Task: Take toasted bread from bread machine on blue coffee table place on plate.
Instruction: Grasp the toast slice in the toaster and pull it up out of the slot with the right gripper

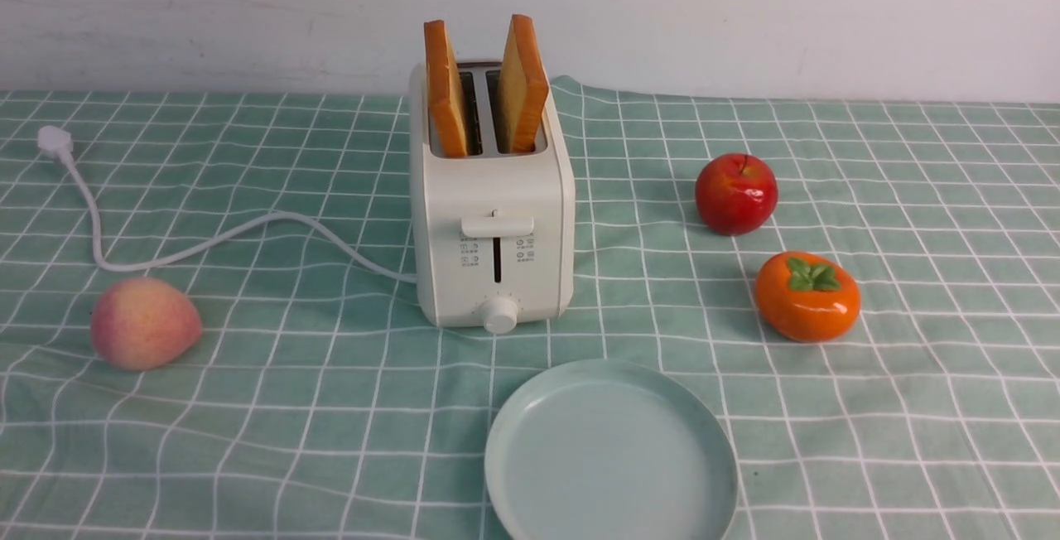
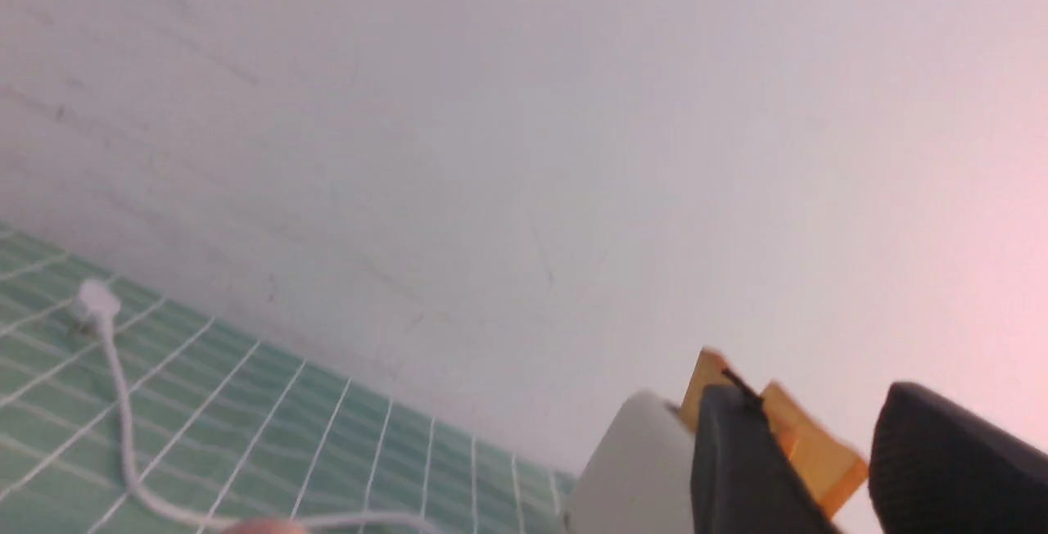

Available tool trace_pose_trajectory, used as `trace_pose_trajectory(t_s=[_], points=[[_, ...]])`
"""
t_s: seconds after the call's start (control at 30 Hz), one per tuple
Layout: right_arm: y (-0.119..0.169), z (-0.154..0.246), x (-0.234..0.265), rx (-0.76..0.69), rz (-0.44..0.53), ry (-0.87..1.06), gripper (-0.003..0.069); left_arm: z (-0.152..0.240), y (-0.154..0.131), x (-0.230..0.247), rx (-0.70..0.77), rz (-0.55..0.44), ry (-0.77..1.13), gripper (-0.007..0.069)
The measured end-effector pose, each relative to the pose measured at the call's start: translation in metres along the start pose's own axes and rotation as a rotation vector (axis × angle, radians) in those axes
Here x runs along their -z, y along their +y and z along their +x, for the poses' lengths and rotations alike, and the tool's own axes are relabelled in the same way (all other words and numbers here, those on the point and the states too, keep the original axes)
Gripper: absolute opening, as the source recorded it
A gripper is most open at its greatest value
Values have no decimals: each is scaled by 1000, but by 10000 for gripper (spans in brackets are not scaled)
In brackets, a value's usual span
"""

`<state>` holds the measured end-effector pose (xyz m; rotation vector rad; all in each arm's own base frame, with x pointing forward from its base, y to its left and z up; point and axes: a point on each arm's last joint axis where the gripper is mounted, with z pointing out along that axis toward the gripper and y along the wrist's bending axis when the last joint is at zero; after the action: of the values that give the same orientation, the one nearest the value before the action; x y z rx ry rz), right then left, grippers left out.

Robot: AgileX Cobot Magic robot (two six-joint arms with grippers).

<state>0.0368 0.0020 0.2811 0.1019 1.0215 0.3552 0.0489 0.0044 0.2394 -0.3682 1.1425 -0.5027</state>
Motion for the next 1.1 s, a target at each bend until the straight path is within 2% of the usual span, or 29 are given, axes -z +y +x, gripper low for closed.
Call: trace_pose_trajectory(t_s=[0.1, 0.13, 0.17, 0.3, 0.37, 0.4, 0.47, 0.53, 0.57, 0.6, 0.7, 0.8, 0.9, 1.0, 1.03, 1.1], points=[[9, -29, -16, -19, -5, -3, 240, -22, -14, -4, 18, 34, -58, 237], [14, -44, -28, -33, 1, 24, 240, -45, -30, -10, 38, 62, -86, 237], [16, -52, -34, -39, -1, 17, 240, -47, -32, -12, 40, 59, -75, 237], [29, -83, -81, -86, 26, 164, 240, -93, -71, -38, 57, 66, 39, 237], [31, -84, -97, -87, 41, 255, 240, -96, -78, -49, 50, 35, 150, 237], [31, -79, -112, -67, 54, 335, 240, -96, -83, -59, 36, -2, 270, 237], [30, -74, -120, -34, 64, 392, 240, -93, -83, -64, 14, -33, 360, 237], [24, -54, -134, 92, 78, 524, 240, -75, -75, -73, -87, -123, 587, 237], [23, -52, -134, 95, 79, 533, 240, -75, -74, -72, -95, -127, 599, 237], [20, -42, -139, 135, 86, 590, 240, -64, -68, -73, -143, -173, 717, 237], [16, -26, -144, 154, 103, 689, 240, -51, -59, -72, -186, -245, 883, 237], [14, -19, -147, 154, 110, 725, 240, -46, -56, -72, -191, -271, 940, 237], [10, 2, -158, 76, 133, 798, 240, -38, -53, -70, -157, -278, 976, 237], [10, 30, -166, -45, 159, 949, 240, -27, -53, -67, -48, -273, 989, 237], [10, 33, -167, -45, 157, 968, 240, -27, -53, -67, -32, -271, 988, 237], [17, 48, -172, -62, 106, 1105, 240, -21, -54, -63, 55, -261, 983, 237]])
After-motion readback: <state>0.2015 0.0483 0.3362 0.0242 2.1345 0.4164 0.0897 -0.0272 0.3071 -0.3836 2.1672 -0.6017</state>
